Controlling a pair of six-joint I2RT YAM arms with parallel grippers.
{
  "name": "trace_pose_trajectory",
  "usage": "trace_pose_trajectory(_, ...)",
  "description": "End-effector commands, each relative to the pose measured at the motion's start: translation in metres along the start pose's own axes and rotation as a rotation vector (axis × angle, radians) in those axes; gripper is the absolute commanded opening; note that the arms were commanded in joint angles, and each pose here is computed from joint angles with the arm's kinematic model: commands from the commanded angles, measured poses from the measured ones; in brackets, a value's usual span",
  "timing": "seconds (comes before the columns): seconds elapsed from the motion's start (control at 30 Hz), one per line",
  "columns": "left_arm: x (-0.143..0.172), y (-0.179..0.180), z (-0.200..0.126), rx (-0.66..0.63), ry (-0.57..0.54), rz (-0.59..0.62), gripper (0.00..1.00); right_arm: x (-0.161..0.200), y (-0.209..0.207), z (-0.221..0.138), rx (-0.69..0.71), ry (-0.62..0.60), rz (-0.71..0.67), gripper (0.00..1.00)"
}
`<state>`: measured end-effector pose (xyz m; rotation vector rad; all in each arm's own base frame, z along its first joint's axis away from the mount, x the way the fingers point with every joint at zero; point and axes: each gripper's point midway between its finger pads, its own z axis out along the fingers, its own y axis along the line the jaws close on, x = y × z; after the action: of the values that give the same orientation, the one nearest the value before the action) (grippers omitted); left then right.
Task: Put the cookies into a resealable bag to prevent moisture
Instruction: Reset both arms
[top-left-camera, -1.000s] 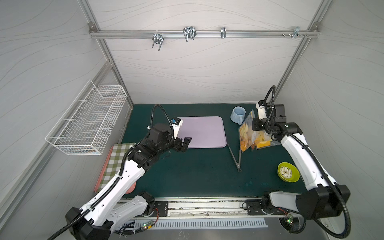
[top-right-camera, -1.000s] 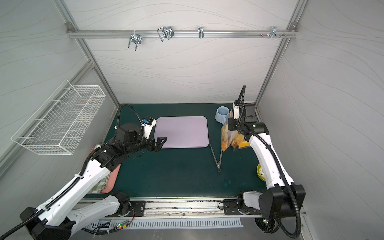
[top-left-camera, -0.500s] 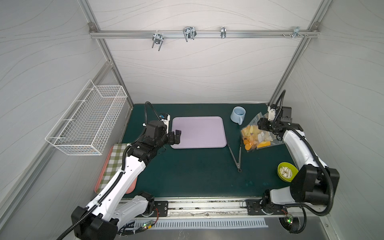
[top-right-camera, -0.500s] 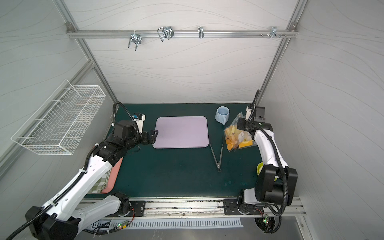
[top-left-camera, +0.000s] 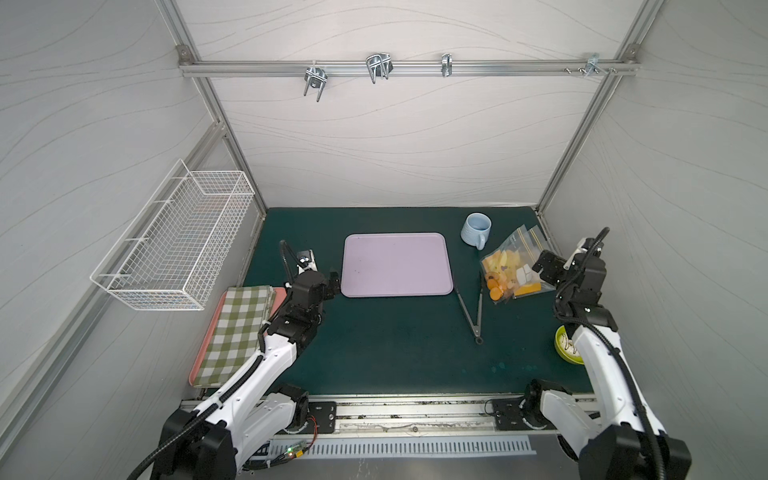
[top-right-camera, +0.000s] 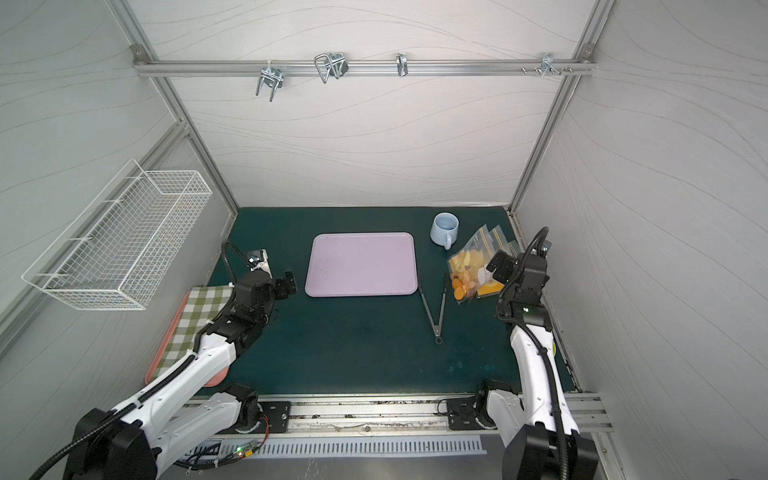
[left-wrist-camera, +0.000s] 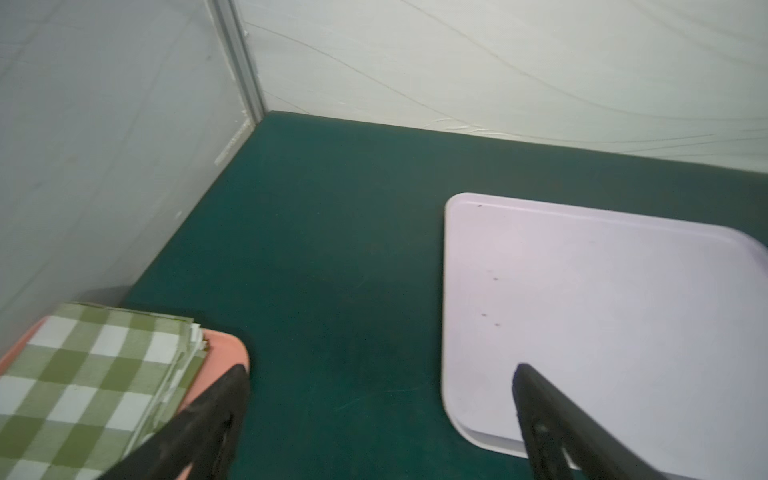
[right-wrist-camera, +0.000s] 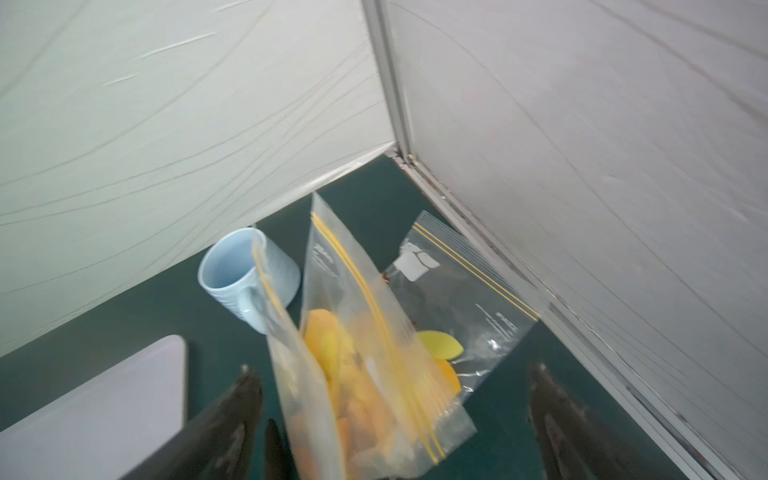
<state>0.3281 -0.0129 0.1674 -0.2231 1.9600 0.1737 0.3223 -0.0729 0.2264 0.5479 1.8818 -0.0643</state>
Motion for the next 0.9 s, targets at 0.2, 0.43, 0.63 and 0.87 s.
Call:
trace_pose_trajectory(0.2, 0.0, 0.029, -0.002, -0.133, -0.22, 0.064, 0.99, 0.075, 0.011, -0.008, -0.082, -0.048, -0.202, 0.99)
trace_pose_trajectory(0.43, 0.021, 0.027, 0.034, -0.075, -0.185, 0.097, 0.99, 0.115, 0.054, 0.014, -0.351, -0.078, -0.367, 0.99)
trace_pose_trajectory(0.63, 0.03, 0.042, 0.076, 0.01, -0.155, -0.073, 0.99, 0.115, 0.079, 0.042, -0.462, -0.106, -0.298, 0.99)
trace_pose_trajectory(0.87, 0.038, 0.042, 0.101, 0.024, -0.039, -0.086, 0.99, 0.145, 0.095, 0.064, -0.519, -0.033, -0.343, 0.99)
